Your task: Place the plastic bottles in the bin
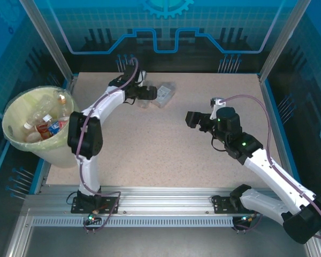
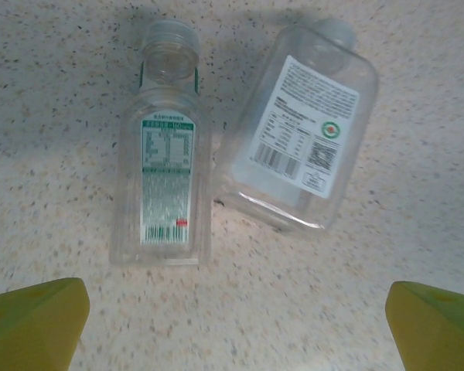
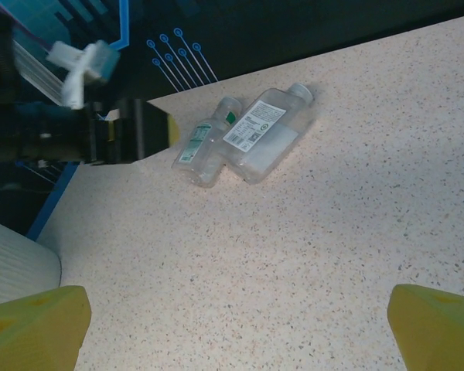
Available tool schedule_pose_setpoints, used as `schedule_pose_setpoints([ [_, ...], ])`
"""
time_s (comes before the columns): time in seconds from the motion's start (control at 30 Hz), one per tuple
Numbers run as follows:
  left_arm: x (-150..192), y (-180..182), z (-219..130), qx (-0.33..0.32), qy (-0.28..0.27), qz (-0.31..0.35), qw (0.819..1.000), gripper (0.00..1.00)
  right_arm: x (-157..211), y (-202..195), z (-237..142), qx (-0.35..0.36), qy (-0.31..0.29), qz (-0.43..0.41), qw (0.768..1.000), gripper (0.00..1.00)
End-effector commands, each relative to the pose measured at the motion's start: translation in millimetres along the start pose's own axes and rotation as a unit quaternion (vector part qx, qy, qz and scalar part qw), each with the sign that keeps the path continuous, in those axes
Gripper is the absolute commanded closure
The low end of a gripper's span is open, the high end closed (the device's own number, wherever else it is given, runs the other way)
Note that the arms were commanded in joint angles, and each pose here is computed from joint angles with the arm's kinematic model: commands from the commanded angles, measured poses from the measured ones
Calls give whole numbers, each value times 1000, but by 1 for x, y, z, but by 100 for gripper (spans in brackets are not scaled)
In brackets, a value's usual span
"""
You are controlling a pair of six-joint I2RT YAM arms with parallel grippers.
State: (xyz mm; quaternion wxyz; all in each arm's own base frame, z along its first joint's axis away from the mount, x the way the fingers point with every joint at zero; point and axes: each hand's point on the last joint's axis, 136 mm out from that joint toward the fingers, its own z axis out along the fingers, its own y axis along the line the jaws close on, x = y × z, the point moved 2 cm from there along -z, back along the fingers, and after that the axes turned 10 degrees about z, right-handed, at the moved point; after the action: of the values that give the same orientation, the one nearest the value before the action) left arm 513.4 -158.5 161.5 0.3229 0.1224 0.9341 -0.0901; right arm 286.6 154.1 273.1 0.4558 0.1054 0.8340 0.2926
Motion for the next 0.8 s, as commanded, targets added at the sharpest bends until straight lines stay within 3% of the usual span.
schedule_pose_setpoints([
  [0.0, 1, 11, 13, -35, 31, 40, 998, 1, -2, -7, -7, 12, -4, -6, 1000, 0],
  [0.17, 8, 26, 42, -49, 63, 65, 995, 6, -3, -9, -10, 15, -9, -9, 1000, 0],
  [0.37, 30, 37, 62, -22, 114, 104, 988, 14, -4, -12, -17, 23, -13, -16, 1000, 0],
  [0.77, 35, 39, 101, 10, 142, 99, 985, 17, -6, -20, -26, 39, -25, -18, 999, 0],
])
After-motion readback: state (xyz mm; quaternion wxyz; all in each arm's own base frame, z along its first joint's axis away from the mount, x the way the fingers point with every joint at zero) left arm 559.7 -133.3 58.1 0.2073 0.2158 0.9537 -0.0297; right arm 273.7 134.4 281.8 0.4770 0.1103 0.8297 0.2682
